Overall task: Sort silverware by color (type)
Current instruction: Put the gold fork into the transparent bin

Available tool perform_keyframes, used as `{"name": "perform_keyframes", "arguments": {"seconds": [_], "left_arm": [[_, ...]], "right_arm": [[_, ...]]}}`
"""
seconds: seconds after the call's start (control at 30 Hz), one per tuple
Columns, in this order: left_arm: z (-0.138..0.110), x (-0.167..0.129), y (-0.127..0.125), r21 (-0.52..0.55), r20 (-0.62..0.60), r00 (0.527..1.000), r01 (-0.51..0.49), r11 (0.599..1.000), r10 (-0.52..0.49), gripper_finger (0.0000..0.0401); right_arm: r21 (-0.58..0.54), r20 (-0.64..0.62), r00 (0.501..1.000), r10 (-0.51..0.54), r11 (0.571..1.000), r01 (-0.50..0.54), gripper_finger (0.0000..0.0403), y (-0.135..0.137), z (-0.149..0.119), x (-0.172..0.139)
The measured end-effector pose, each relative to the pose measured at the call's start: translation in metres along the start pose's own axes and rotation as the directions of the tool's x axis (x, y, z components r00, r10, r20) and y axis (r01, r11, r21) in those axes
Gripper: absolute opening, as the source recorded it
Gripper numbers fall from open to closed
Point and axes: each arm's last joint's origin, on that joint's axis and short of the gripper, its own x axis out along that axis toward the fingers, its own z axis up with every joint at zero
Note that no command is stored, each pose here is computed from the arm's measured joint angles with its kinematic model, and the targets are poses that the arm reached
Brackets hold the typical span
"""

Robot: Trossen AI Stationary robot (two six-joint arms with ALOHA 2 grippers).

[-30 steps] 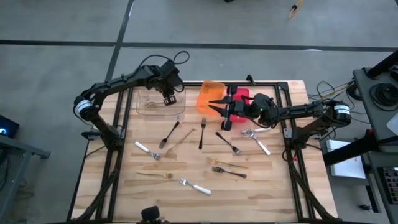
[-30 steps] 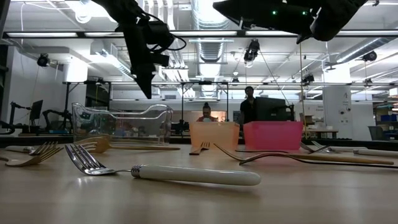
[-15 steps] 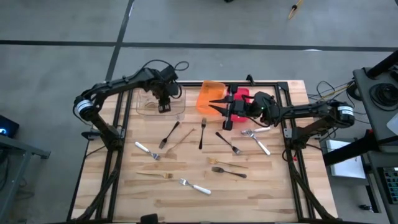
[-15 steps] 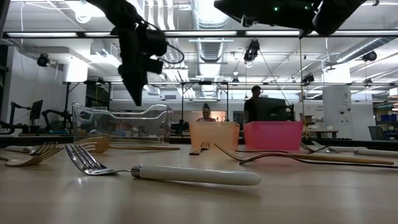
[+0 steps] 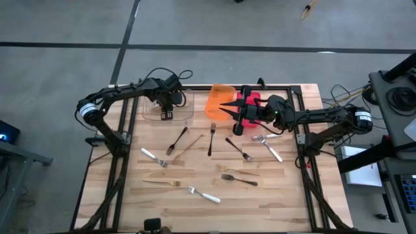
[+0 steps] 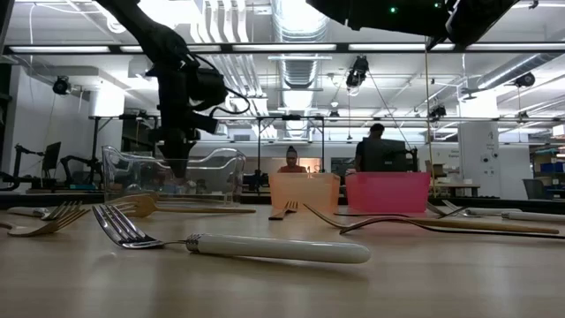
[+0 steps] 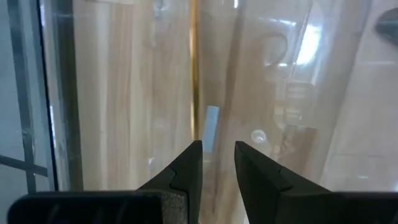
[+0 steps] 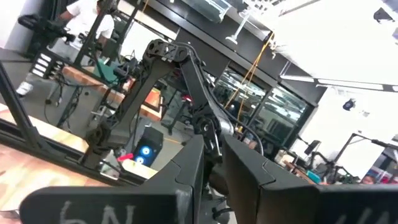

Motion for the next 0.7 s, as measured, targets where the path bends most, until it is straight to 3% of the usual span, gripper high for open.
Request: {"name": "perform_keyframes", "arguments": {"seconds": [0.33, 0.7], "left_arm": [[-0.015, 0.015, 0.014, -0.055, 0.040, 0.999, -0.008, 0.998, 0.010, 0.0076], [-0.025, 0.032, 0.002, -0.060, 0.044, 0.999, 0.022, 0.998, -0.020, 0.0076]], "right_arm": [[-0.041, -0.080, 0.993, -0.084, 0.996, 0.081, 0.0052, -0.002, -0.004, 0.000], [-0.041, -0.096, 0.993, -0.076, 0.997, 0.072, 0.0052, -0.001, -0.005, 0.000]]}}
